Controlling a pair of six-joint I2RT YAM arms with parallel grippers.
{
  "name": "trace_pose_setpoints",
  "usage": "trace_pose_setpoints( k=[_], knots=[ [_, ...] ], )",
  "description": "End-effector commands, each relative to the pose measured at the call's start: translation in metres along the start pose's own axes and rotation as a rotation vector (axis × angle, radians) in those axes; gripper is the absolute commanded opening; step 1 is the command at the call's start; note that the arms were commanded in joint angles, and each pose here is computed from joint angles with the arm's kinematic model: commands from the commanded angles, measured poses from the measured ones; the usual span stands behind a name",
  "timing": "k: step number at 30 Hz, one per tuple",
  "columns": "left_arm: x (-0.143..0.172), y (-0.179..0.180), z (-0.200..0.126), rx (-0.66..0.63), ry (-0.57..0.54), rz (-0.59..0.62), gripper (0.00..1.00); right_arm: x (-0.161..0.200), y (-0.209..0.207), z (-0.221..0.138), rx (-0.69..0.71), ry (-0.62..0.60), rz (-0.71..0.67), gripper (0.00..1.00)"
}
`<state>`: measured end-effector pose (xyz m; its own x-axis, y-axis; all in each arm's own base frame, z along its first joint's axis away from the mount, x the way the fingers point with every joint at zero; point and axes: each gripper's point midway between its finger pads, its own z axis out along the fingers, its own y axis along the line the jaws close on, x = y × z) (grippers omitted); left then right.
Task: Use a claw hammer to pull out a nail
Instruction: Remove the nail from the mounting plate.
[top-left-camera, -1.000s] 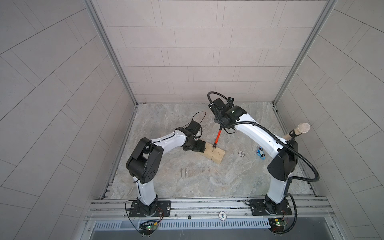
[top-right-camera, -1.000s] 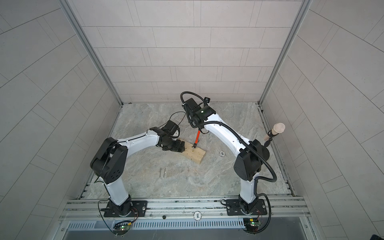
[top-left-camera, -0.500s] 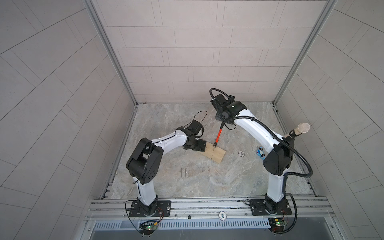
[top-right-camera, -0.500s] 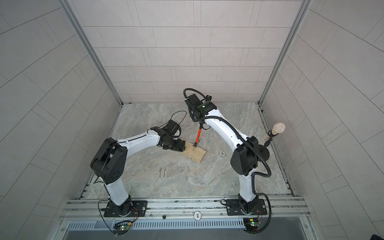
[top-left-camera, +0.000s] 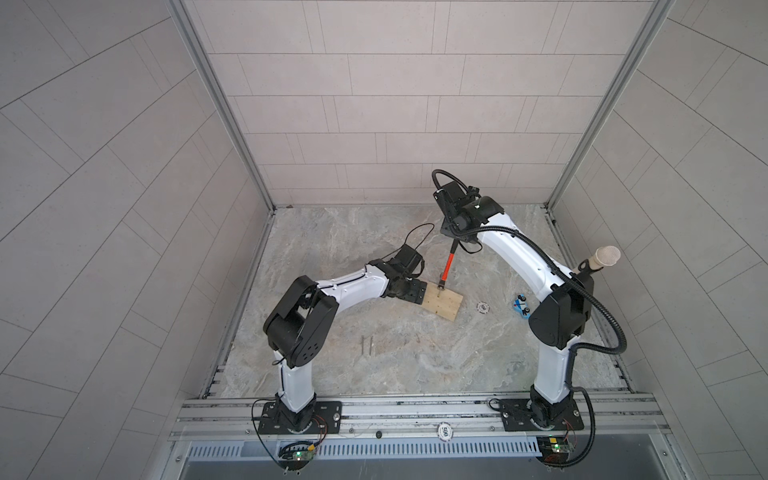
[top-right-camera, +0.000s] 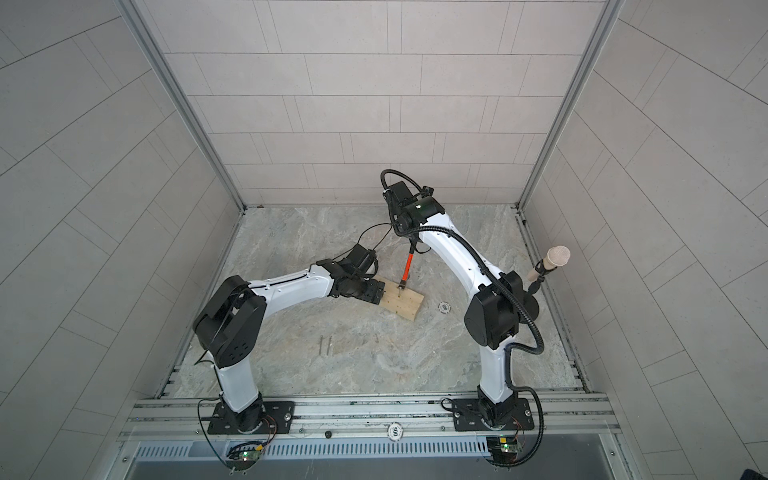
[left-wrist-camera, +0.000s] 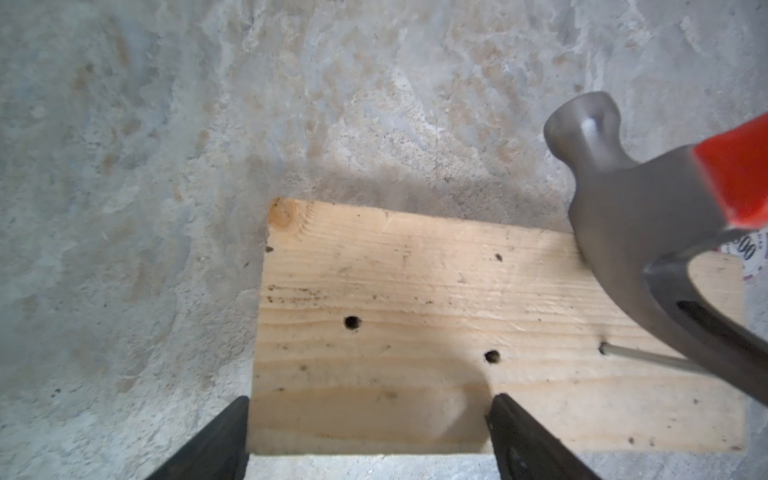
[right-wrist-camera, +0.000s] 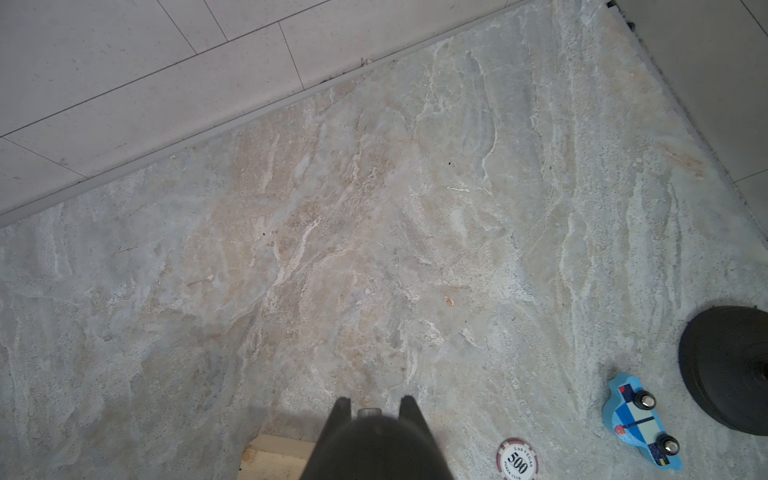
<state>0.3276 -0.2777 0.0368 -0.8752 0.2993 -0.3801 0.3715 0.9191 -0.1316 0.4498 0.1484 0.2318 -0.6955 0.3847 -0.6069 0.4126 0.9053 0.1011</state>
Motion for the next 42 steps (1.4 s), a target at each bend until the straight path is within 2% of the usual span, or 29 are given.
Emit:
trace_pose_setpoints(
  k=[1,8,16,21,31,42],
  knots=[
    [0.152,0.065,0.043,-0.270,0.513,0.107,0.91,0.027,-0.004,0.035,0.027,0.132,0.042,0.00],
    [0.164,0.074,0.052,-0.309,0.532,0.090,0.91,0.024,-0.012,0.047,0.016,0.172,0.054,0.00],
    [0.205,0.088,0.068,-0.366,0.555,-0.003,0.91,0.017,-0.020,0.060,-0.004,0.207,0.060,0.00],
    [0.218,0.091,0.072,-0.375,0.561,-0.055,0.91,0.012,-0.020,0.066,-0.015,0.221,0.049,0.00],
    [0.199,0.083,0.069,-0.368,0.515,-0.077,0.91,0.002,-0.017,0.072,-0.046,0.237,0.057,0.00],
    [0.165,0.068,0.062,-0.314,0.444,-0.058,0.91,-0.030,-0.008,0.044,-0.122,0.165,0.080,0.00]
  ],
)
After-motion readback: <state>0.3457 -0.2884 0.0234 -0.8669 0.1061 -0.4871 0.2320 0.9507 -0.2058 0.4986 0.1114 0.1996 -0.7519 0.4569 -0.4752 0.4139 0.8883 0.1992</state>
